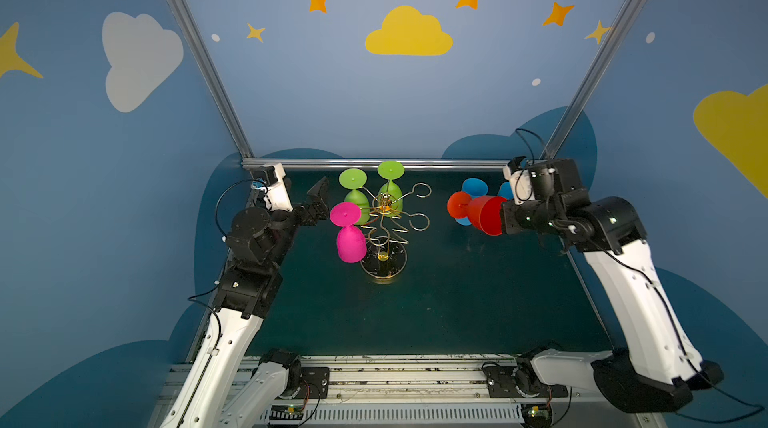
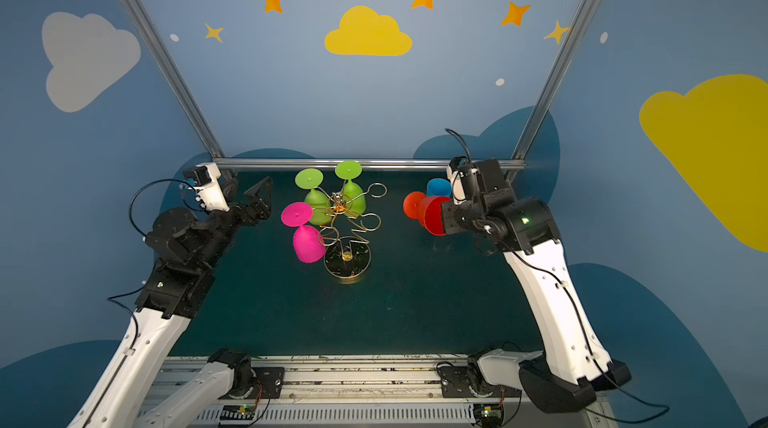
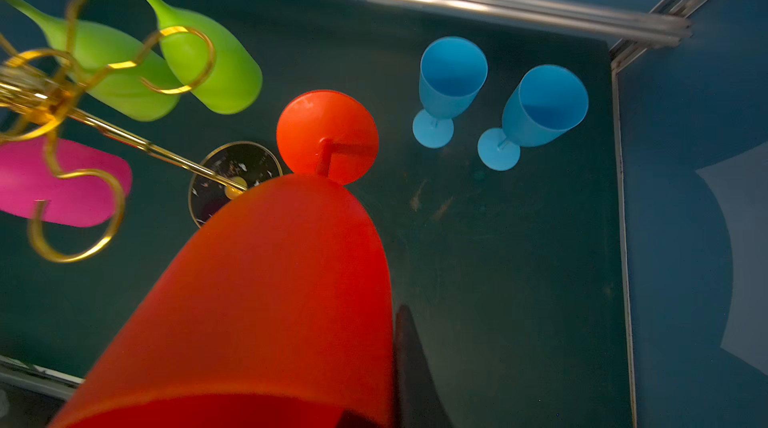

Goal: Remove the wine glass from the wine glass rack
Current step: 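Lower the red glass upright beside the blue glasses and open the right gripper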

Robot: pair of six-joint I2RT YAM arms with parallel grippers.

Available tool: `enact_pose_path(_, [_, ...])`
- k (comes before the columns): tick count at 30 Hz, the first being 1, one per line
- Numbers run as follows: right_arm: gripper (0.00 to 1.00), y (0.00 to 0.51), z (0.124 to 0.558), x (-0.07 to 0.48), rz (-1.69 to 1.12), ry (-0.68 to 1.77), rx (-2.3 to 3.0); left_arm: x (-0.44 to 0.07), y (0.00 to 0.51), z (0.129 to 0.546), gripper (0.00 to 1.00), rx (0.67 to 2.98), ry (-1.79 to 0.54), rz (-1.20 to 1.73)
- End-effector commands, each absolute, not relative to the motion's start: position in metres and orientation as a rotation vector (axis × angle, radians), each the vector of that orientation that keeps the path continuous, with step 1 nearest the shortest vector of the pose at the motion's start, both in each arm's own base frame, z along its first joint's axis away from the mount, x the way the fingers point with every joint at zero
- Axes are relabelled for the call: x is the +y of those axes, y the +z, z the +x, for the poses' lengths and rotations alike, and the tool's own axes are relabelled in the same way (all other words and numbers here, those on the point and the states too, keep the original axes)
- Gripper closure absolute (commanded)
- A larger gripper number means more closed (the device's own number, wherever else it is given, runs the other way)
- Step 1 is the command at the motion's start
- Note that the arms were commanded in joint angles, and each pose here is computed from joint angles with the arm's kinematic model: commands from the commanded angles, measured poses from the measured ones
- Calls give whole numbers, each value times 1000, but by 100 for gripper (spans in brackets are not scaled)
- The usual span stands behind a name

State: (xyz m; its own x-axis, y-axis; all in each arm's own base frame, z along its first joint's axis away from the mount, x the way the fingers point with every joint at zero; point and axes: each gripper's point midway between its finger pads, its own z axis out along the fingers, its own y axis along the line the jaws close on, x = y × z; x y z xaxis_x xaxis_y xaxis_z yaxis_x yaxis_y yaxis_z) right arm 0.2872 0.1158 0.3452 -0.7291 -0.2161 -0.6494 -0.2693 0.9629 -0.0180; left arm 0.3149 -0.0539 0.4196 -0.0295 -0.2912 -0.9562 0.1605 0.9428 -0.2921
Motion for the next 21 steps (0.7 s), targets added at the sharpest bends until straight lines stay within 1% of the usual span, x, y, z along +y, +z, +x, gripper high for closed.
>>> enact_pose_path(1, [100, 318, 299, 116, -394, 23, 2492, -32, 402, 305, 6, 1642, -384, -271])
enact_pose_path(6, [100, 274, 336, 127, -435, -46, 2585, -25, 384, 296, 6, 1697, -477, -357])
enact_pose_path(10, [100, 245, 362, 133, -443, -57, 2639, -24, 380, 289, 6, 1714, -507, -374])
enact_pose_path(16, [100, 217, 391, 142, -479, -108, 2716, -22, 378, 282, 6, 1716, -514, -384])
enact_pose_path(21, [100, 205, 407, 142, -498, -180, 2785, -22, 373, 279, 6, 1705, -540, -404])
